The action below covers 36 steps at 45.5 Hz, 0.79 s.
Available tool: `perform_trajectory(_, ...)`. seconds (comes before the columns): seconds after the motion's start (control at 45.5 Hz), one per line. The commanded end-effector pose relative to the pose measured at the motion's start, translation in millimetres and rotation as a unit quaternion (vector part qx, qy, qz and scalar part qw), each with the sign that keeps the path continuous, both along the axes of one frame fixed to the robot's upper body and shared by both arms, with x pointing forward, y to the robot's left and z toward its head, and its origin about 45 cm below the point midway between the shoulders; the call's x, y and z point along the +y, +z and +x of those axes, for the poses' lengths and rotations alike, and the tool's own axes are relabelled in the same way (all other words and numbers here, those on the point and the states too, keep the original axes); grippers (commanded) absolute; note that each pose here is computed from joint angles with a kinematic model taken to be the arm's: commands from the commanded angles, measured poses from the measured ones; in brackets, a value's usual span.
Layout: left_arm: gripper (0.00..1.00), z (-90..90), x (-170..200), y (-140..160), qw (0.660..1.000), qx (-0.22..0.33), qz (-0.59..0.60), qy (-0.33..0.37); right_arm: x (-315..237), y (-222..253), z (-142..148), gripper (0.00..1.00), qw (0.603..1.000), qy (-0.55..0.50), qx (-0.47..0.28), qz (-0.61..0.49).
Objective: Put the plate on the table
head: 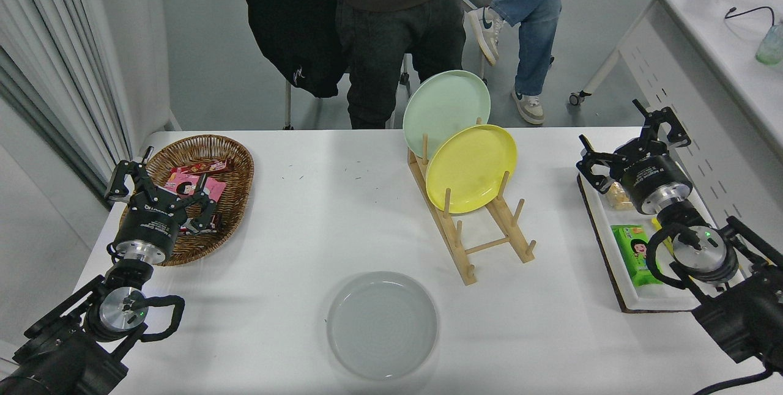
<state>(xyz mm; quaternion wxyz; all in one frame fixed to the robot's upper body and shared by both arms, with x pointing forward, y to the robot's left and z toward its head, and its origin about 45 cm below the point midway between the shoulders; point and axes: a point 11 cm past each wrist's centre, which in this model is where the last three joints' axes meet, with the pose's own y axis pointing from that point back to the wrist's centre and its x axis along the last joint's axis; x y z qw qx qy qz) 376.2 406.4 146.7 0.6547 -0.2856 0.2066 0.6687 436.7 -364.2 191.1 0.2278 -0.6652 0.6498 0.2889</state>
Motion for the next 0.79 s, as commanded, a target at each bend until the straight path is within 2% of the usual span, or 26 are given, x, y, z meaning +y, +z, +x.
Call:
perform_trajectory(0.0,0.98,0.0,0,0,1.000,0.000,0.000,0.000,-2,-1,0,1.00,1.000,-0.007,-0.001,0.007)
perform_trajectory(0.132,0.98,0.0,0,0,1.000,0.000,0.000,0.000,-13,-9,-4,1.00,1.000,-0.024,0.009,0.007)
perform_trajectory(0.286,0.98,0.0,0,0,1.000,0.000,0.000,0.000,-13,-25,-19,1.00,1.000,0.004,-0.001,0.020)
perform_trajectory(0.462,0.98,0.0,0,0,1.000,0.000,0.000,0.000,-21,-48,-29,1.00,0.999,-0.012,0.024,0.021)
perform_trajectory(0.769,0.98,0.0,0,0,1.000,0.000,-0.001,0.000,-22,-52,-34,1.00,0.999,-0.004,0.023,0.023)
